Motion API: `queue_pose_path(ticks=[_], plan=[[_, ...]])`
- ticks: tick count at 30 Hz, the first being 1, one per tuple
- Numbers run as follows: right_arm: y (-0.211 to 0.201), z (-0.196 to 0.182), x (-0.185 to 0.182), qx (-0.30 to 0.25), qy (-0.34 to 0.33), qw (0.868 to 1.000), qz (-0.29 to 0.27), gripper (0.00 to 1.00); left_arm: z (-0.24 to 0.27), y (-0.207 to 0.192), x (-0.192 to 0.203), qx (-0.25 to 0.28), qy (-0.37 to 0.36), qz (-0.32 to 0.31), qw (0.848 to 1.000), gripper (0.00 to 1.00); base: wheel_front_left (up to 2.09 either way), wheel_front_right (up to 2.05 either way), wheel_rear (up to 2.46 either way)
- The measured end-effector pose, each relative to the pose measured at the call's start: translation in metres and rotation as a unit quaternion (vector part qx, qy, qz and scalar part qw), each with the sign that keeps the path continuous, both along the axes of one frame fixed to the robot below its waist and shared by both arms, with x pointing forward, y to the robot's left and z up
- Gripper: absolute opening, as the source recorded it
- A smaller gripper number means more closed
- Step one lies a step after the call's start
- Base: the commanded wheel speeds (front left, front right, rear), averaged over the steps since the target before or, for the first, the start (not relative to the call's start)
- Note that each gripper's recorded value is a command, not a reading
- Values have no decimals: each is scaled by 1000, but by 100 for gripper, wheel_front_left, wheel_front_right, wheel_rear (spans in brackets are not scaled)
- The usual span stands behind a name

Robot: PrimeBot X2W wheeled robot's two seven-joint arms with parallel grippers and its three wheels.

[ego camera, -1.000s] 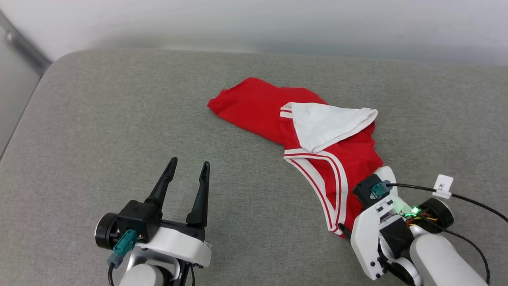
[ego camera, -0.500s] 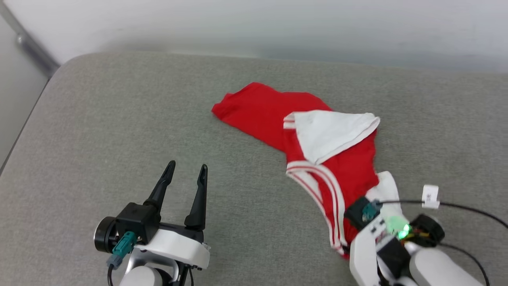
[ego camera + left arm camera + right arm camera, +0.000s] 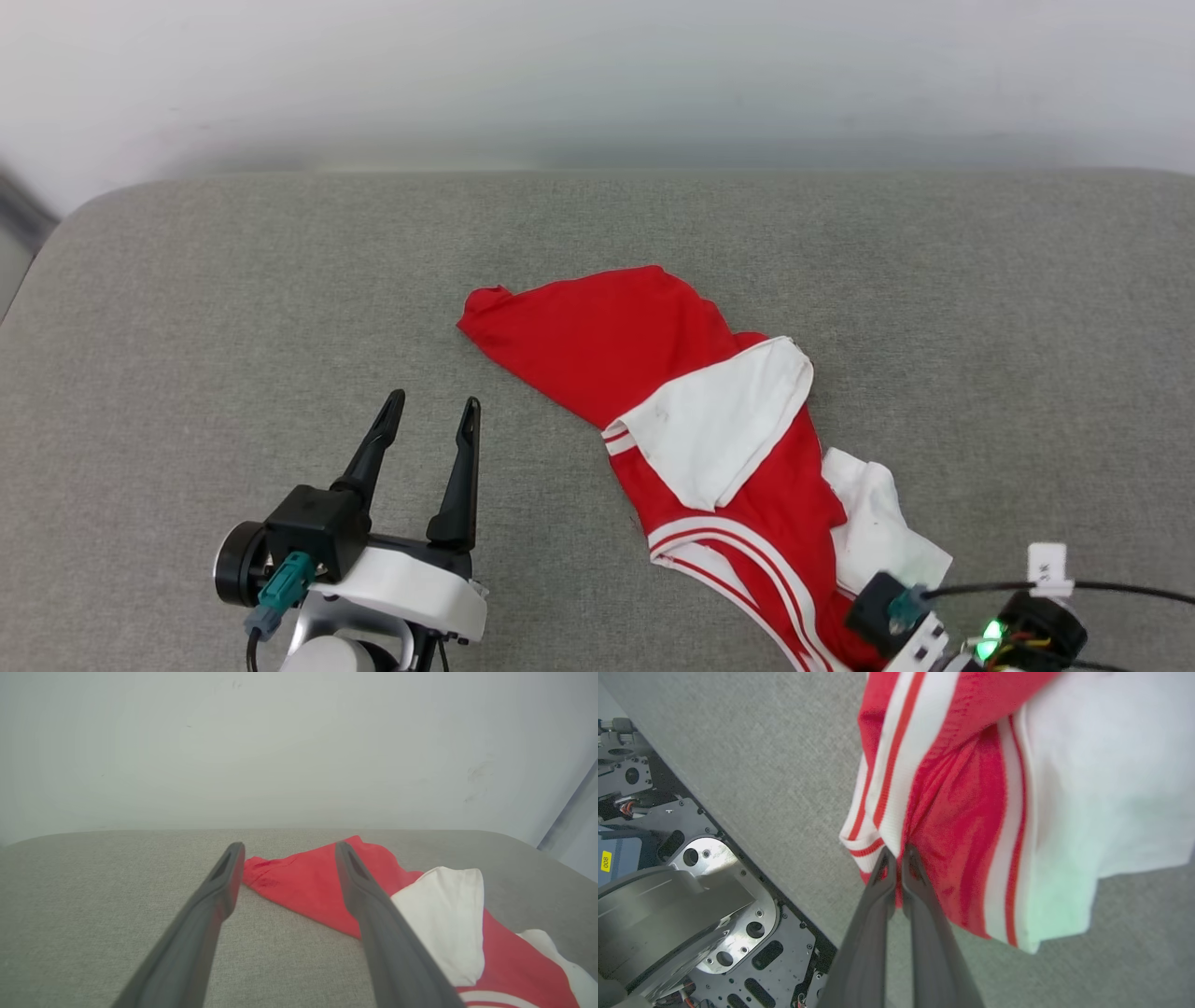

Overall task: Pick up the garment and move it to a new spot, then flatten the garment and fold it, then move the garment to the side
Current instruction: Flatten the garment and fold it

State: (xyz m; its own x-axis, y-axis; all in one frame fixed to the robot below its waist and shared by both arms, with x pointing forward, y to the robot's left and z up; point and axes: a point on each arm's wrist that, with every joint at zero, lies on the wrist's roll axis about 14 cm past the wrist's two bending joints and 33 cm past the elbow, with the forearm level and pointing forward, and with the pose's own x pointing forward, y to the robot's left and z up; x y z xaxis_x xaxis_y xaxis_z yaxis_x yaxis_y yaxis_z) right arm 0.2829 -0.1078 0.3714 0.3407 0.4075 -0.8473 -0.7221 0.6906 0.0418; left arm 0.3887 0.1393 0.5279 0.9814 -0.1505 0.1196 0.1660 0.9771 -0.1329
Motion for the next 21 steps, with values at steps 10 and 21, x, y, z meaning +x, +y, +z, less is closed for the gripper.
queue_pose_path(ticks=[10,21], plan=[[17,76,62,146,-168,971,-84,100,4,-6,-1,3,-4,-10,1000,100,0,0,0],[-49,173,108,249,-411,837,-263,100,10,-26,1,-15,-6,-39,999,100,0,0,0]])
